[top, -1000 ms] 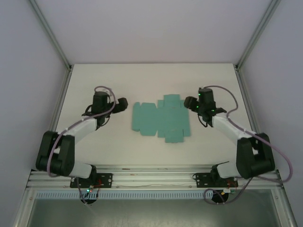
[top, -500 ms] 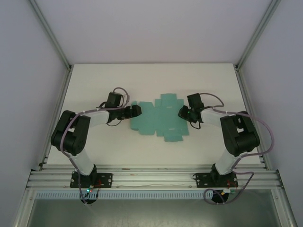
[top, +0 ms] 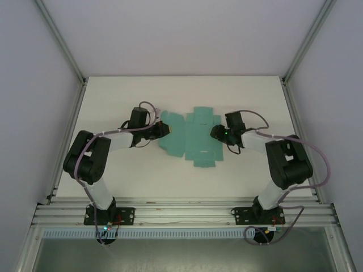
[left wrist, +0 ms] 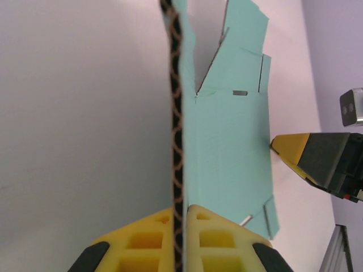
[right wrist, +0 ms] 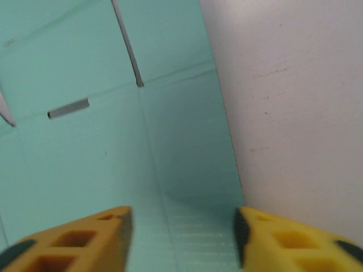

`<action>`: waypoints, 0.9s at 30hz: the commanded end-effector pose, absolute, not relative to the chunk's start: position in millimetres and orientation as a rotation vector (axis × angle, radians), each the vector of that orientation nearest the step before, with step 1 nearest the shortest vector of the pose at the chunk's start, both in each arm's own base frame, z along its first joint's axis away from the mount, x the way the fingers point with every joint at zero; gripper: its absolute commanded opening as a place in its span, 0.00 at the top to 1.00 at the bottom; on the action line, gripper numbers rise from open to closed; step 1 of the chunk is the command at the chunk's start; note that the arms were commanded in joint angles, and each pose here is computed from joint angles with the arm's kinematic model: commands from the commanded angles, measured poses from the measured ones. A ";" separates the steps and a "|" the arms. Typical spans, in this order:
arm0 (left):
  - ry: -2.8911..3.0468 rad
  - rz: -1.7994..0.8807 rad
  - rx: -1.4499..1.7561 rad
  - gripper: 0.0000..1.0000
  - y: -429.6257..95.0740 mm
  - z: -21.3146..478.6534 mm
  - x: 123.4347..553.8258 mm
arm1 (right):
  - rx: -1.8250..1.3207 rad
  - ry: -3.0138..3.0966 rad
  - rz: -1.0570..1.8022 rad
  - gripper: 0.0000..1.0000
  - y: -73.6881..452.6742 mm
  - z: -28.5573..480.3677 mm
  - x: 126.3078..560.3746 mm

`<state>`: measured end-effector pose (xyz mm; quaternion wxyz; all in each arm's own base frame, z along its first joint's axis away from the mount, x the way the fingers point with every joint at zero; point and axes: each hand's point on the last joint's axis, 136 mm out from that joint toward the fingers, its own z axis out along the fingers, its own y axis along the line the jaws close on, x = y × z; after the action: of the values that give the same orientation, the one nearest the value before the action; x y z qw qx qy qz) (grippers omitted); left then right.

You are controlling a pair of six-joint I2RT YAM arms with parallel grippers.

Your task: Assemble paper box

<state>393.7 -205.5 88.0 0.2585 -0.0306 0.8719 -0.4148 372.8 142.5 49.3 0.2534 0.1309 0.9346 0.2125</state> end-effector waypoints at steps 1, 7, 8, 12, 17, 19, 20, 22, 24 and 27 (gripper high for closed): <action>2.137 -1.174 0.046 1.00 -212.9 160.4 411.0 | 0.232 2.464 0.589 0.31 131.8 99.3 369.8; 1.887 -1.387 0.243 1.00 -220.3 256.6 397.7 | 0.105 2.240 0.776 0.00 117.3 198.8 369.9; 1.856 -1.414 0.270 1.00 -218.9 269.8 394.4 | 0.058 2.206 0.811 0.00 117.8 212.2 367.8; 1.744 -1.450 0.338 1.00 -210.7 313.7 379.0 | -0.081 2.123 0.877 0.03 117.5 244.0 359.2; 1.708 -1.386 0.368 1.00 -203.5 335.7 363.6 | -0.216 1.999 1.085 0.19 133.5 279.9 347.1; 1.695 -1.346 0.367 1.00 -200.3 338.6 359.3 | -0.268 1.944 1.181 0.27 143.1 289.8 344.0; 1.689 -1.329 0.354 1.00 -197.6 339.9 359.2 | -0.274 1.937 1.207 0.31 145.2 291.6 343.9; 1.675 -1.325 0.351 1.00 -196.4 343.0 355.3 | -0.274 1.941 1.220 0.47 146.0 291.7 346.0; 1.673 -1.321 0.340 1.00 -195.1 344.2 354.1 | -0.282 1.948 1.222 0.59 146.5 289.9 346.4; 1.686 -1.298 0.307 1.00 -191.5 341.5 356.5 | -0.334 1.934 1.251 0.73 150.7 291.3 340.0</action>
<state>356.6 -195.7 340.5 0.4612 0.1287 0.6901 -0.5426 347.9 142.4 274.2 0.3917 -0.0909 0.7872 0.4676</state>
